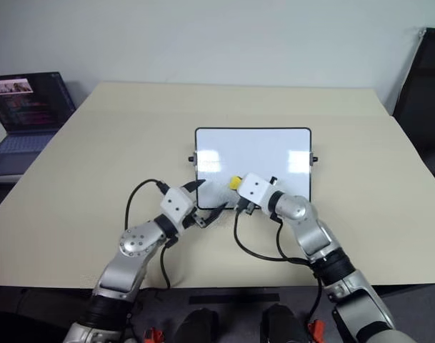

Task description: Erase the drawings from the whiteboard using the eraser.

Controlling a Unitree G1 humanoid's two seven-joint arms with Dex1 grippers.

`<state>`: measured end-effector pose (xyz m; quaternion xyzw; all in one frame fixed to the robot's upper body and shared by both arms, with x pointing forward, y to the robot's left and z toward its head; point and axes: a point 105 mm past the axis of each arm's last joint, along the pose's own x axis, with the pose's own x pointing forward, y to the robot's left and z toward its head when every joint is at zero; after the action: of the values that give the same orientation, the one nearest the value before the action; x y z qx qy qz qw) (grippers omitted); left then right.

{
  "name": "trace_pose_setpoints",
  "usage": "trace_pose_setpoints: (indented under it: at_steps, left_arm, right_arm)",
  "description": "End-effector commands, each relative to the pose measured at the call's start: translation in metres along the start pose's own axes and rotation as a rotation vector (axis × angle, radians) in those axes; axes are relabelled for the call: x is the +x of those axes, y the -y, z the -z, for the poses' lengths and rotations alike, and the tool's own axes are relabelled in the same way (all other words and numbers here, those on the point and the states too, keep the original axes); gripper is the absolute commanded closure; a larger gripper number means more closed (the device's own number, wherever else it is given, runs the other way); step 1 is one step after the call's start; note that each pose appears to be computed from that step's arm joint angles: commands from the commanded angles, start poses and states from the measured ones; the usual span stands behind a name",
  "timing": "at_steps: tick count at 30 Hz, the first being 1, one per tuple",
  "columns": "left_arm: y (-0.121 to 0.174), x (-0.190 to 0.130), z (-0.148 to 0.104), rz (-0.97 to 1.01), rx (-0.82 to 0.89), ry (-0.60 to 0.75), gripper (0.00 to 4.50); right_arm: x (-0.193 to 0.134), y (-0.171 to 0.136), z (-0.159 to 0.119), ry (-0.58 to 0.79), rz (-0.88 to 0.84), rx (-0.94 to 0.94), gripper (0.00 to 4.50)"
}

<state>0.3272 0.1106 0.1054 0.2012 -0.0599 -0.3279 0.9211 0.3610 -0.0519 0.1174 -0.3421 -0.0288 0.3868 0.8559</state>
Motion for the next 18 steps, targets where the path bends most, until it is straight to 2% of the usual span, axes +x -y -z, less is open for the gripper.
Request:
trace_pose_setpoints:
  at_steps: [1, 6, 9, 18]
  left_arm:
    - [-0.003, 0.000, -0.013, -0.012, 0.023, 0.047, 0.00]
    - [-0.007, -0.002, -0.013, -0.021, 0.026, 0.042, 0.00]
    - [-0.007, -0.002, -0.012, -0.022, 0.026, 0.040, 0.00]
    - [-0.006, 0.001, -0.015, -0.012, 0.020, 0.049, 0.00]
  right_arm:
    - [-0.027, 0.014, 0.042, -0.139, 0.044, 0.048, 3.47]
    - [-0.052, 0.022, 0.065, -0.208, 0.067, 0.049, 3.47]
    - [-0.055, 0.023, 0.064, -0.205, 0.078, 0.053, 3.47]
    - [-0.062, 0.033, 0.023, 0.013, 0.204, 0.224, 3.47]
